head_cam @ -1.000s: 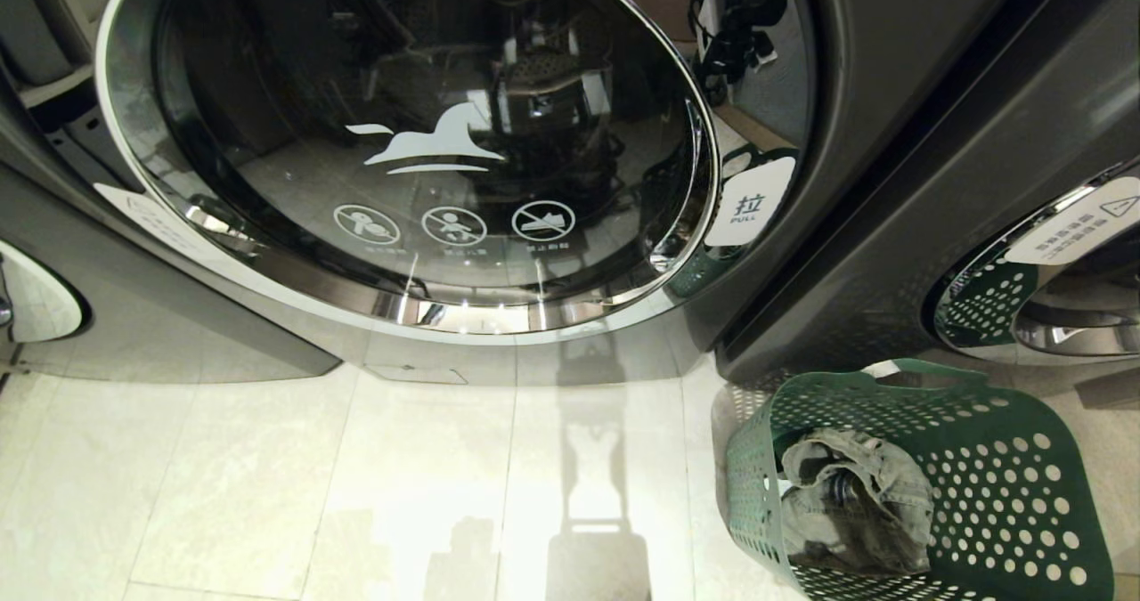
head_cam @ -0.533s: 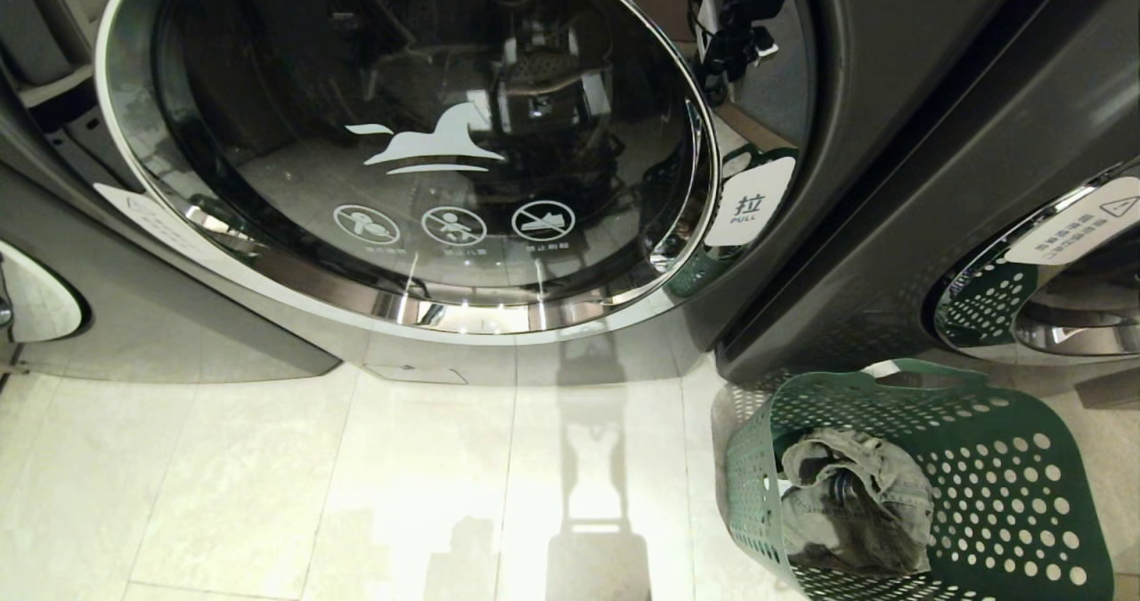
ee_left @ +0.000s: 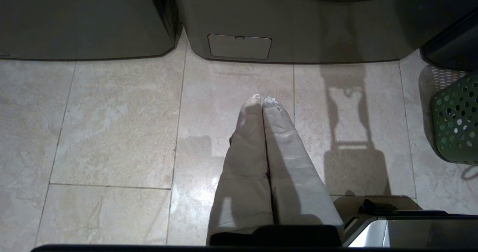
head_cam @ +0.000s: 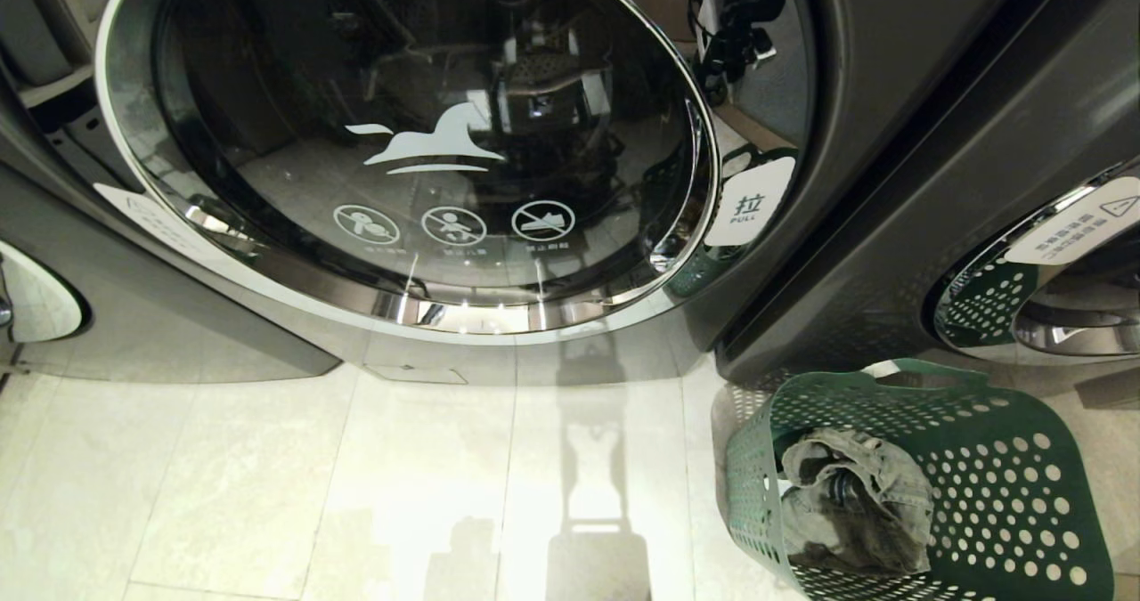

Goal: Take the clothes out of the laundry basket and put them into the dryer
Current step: Take the clothes out of the basket

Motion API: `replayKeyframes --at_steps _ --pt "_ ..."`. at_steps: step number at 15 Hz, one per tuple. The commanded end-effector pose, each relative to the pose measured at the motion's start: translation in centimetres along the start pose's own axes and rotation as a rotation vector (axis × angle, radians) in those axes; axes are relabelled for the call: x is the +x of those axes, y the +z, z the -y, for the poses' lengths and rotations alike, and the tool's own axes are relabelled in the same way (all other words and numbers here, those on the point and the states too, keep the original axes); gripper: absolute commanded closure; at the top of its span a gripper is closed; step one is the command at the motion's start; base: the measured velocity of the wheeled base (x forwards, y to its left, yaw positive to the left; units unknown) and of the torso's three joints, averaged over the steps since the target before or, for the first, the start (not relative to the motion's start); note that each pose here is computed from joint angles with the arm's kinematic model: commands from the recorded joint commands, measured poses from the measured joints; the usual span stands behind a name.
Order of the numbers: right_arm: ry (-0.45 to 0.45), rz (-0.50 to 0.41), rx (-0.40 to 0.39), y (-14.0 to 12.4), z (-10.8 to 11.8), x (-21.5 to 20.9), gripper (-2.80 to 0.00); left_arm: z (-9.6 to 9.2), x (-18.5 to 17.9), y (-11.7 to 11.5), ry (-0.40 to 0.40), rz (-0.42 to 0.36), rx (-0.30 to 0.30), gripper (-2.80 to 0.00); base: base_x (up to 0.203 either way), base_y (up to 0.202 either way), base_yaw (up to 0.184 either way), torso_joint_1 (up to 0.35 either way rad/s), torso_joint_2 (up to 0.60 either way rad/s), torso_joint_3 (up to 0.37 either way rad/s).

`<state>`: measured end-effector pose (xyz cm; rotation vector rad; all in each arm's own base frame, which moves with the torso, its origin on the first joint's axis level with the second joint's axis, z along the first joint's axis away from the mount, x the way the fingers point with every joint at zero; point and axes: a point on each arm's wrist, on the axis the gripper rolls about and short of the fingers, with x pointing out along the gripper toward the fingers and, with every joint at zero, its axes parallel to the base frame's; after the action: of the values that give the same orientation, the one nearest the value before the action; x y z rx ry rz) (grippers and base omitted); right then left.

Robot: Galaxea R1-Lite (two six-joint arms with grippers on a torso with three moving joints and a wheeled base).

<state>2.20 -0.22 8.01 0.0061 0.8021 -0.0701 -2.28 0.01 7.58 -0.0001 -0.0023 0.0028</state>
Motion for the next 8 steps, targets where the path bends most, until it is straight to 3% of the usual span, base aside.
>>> replayKeyframes --at_steps 1,8 --pt "0.001 -0.065 0.012 0.2 0.0 0.5 0.0 0.0 0.0 0.0 0.0 0.001 0.0 0.0 0.0 0.0 0.0 0.0 0.0 0.0" --pt "0.009 -0.306 0.036 0.9 0.2 2.3 0.0 0.0 0.0 0.0 0.0 0.001 0.0 0.0 0.0 0.0 0.0 0.0 0.0 0.0"
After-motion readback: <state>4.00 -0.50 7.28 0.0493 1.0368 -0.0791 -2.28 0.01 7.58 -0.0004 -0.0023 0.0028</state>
